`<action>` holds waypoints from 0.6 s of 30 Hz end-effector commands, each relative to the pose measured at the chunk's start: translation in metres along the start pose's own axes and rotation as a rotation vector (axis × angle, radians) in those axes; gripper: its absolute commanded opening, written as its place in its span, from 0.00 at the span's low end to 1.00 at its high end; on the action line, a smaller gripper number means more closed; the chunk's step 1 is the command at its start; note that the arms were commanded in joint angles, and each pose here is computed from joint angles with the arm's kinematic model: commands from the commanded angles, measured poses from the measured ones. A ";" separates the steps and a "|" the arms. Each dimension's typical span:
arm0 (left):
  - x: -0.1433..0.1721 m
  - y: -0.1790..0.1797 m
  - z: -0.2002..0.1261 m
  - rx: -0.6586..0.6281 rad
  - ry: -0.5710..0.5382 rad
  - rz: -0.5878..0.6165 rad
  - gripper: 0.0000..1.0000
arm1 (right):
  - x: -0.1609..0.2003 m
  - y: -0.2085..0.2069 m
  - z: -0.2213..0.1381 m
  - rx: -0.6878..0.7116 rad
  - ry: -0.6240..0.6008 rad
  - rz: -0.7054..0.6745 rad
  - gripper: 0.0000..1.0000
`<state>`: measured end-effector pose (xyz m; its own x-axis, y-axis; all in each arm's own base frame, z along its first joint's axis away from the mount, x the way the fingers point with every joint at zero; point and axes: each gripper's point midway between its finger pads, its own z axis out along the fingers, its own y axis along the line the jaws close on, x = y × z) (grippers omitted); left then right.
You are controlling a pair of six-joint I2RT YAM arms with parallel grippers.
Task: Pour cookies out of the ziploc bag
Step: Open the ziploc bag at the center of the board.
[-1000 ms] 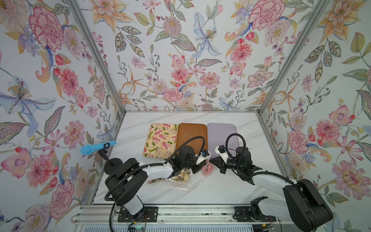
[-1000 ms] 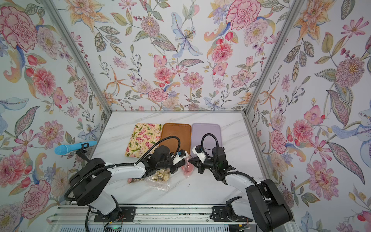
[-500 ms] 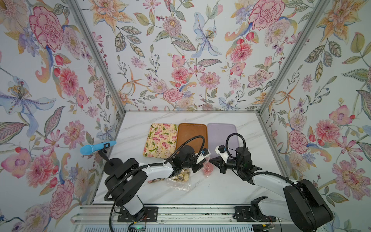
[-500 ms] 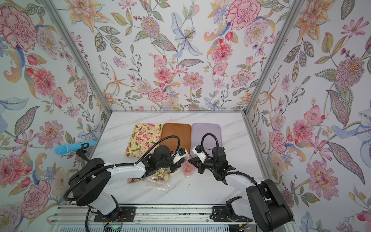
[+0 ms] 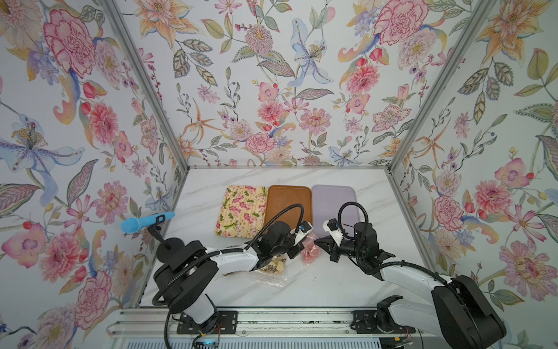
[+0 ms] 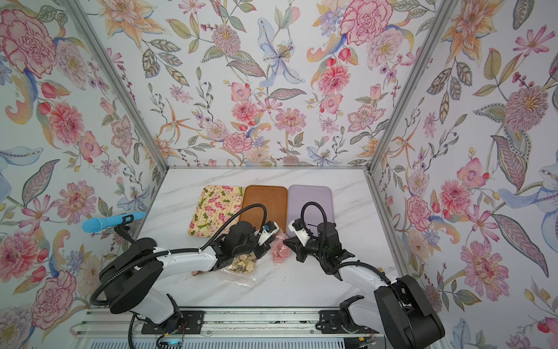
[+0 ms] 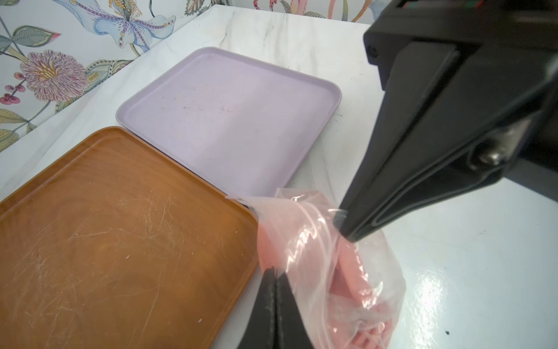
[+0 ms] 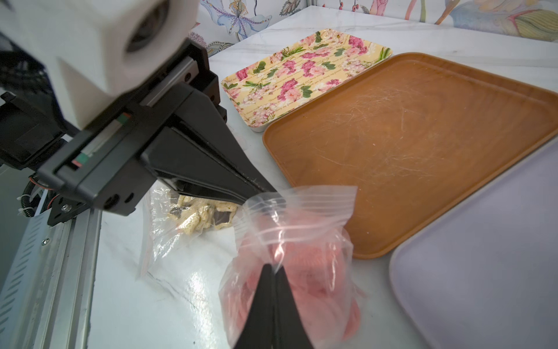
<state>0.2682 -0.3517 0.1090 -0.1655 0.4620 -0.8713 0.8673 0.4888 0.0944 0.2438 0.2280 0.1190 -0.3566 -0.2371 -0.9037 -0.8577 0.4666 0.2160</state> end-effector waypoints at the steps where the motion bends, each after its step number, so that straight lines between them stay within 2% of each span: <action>1: 0.016 0.027 -0.007 -0.147 0.046 -0.032 0.00 | 0.009 -0.003 -0.004 0.035 0.018 0.037 0.00; 4: 0.007 0.034 -0.016 -0.185 0.018 -0.041 0.00 | 0.010 -0.004 -0.005 0.049 0.022 0.048 0.00; 18: 0.019 0.038 -0.027 -0.229 0.032 -0.055 0.00 | 0.012 -0.019 -0.009 0.156 0.026 0.078 0.00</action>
<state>0.2772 -0.3216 0.1060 -0.2031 0.4588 -0.8650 0.7847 0.6046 0.1364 0.2496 0.2165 0.1145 -0.4022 -0.2166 -0.8896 -0.7955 0.5637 0.2224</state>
